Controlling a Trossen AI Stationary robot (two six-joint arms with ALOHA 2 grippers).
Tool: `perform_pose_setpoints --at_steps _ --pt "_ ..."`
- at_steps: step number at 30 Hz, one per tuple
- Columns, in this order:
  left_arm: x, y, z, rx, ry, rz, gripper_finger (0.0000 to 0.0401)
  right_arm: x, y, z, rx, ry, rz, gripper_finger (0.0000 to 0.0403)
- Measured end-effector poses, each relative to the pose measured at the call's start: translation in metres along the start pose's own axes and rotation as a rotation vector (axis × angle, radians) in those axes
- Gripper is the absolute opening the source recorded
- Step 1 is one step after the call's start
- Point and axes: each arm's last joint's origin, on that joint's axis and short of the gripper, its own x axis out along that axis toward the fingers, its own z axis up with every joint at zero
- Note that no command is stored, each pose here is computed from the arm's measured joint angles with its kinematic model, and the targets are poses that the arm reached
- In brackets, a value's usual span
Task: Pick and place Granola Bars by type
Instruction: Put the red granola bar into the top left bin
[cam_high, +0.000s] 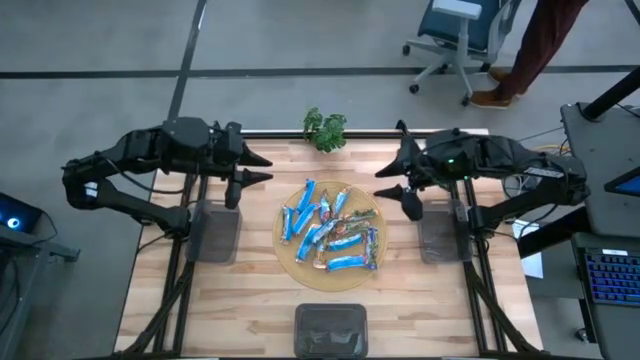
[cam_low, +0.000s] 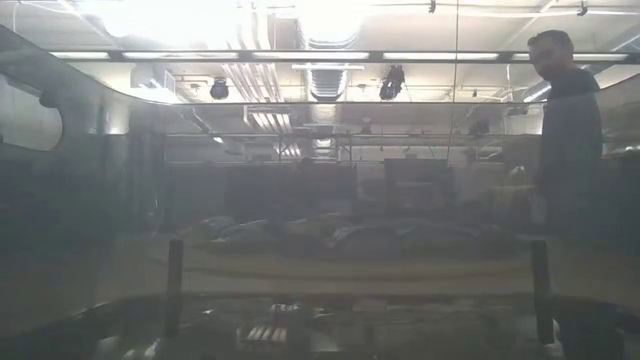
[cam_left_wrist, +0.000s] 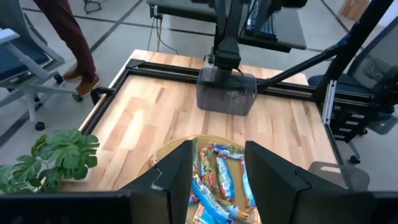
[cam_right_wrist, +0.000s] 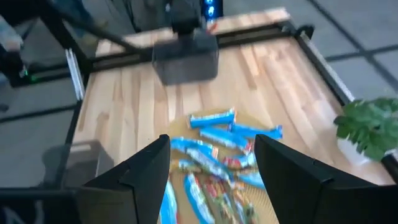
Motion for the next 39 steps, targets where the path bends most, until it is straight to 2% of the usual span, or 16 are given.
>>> perform_pose_setpoints --at_steps 7,17,26,39 --pt "-0.002 0.0 -0.001 0.001 0.005 0.001 0.0131 0.035 -0.002 -0.008 -0.106 0.167 -0.015 0.0224" --pt "-0.002 0.0 -0.003 0.002 0.022 0.003 0.0131 0.087 -0.001 -0.019 -0.222 0.342 0.057 0.0224" --pt "-0.002 0.001 -0.005 0.006 0.05 0.009 0.0131 0.135 -0.006 -0.04 -0.295 0.552 0.054 0.0224" --pt "-0.002 0.001 -0.007 0.001 0.064 0.012 0.0131 0.192 -0.013 -0.066 -0.373 0.711 0.068 0.0224"
